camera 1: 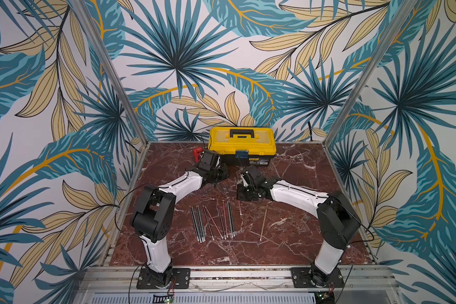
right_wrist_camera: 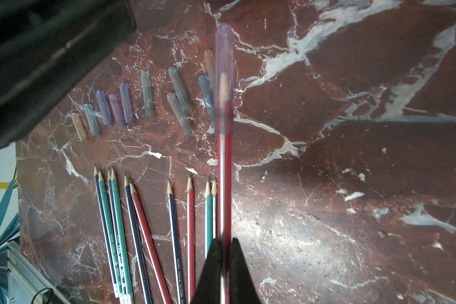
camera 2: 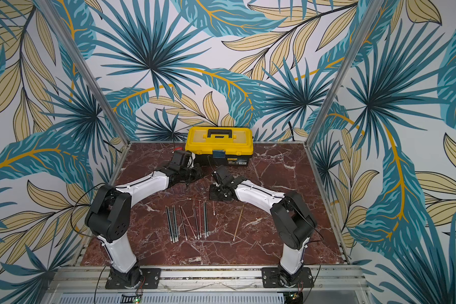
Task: Remove the protective cover of the pencils
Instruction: Pick up the pencil from the center of the board, then remove the protective sleeve from the pencil, then place the pencil at the center of the board, then place the protective sleeve at the center of the board, then move the pencil to the center of the board, then pick up the pencil from the center of the board.
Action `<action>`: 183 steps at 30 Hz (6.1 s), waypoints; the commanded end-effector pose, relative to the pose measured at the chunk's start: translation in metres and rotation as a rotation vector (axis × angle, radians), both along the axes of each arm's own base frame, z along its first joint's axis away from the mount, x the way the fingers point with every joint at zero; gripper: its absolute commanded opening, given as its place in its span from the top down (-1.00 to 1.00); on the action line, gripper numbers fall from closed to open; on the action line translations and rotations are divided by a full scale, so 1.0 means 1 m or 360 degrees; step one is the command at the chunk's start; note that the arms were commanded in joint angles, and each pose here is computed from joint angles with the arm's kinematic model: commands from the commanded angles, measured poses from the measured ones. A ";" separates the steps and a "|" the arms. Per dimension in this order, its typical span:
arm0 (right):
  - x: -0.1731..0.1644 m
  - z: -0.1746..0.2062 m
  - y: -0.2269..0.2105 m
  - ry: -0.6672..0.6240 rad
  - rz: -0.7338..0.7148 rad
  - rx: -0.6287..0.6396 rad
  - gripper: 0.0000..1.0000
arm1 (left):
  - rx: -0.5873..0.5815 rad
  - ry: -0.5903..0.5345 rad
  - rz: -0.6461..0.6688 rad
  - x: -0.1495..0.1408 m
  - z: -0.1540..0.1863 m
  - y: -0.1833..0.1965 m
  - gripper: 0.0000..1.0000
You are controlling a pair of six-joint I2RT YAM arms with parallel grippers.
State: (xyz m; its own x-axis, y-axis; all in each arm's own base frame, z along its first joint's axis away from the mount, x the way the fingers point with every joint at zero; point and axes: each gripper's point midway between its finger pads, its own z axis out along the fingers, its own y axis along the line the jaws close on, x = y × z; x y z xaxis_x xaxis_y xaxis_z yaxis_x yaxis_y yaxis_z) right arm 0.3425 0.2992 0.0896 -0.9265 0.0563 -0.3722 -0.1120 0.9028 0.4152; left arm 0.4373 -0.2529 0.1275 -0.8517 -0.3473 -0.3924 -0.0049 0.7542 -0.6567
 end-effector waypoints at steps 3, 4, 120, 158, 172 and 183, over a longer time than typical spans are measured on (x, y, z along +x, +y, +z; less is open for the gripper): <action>-0.003 0.013 0.009 -0.0030 0.0025 0.0070 1.00 | -0.0015 0.0056 -0.0038 -0.002 -0.018 -0.011 0.39; -0.003 0.014 0.010 -0.0034 0.0028 0.0074 1.00 | -0.0020 0.0059 -0.0045 -0.002 -0.018 -0.013 0.39; -0.169 -0.084 -0.378 0.0454 -0.2236 -0.0514 -0.23 | -0.0043 0.0105 0.0005 -0.009 -0.018 -0.019 0.20; -0.115 -0.059 -0.257 0.0352 -0.1193 -0.0273 -0.09 | -0.0118 0.0058 -0.0002 -0.037 0.014 0.018 0.20; -0.125 -0.074 -0.216 0.0436 -0.0923 -0.0391 0.17 | -0.0130 0.0080 0.0004 -0.036 0.011 0.018 0.20; -0.127 -0.077 -0.218 0.0452 -0.0859 -0.0506 0.45 | -0.0149 0.0113 0.0018 -0.035 0.007 0.022 0.21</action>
State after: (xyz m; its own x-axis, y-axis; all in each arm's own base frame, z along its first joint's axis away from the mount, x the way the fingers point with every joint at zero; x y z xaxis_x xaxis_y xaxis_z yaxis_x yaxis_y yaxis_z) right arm 0.2239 0.0869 0.0176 -0.8441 0.4934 -0.2098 0.4763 0.8698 0.1290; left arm 0.4084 -0.2368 0.1423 -0.8643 -0.3853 -0.3234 -0.0378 0.6908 -0.7220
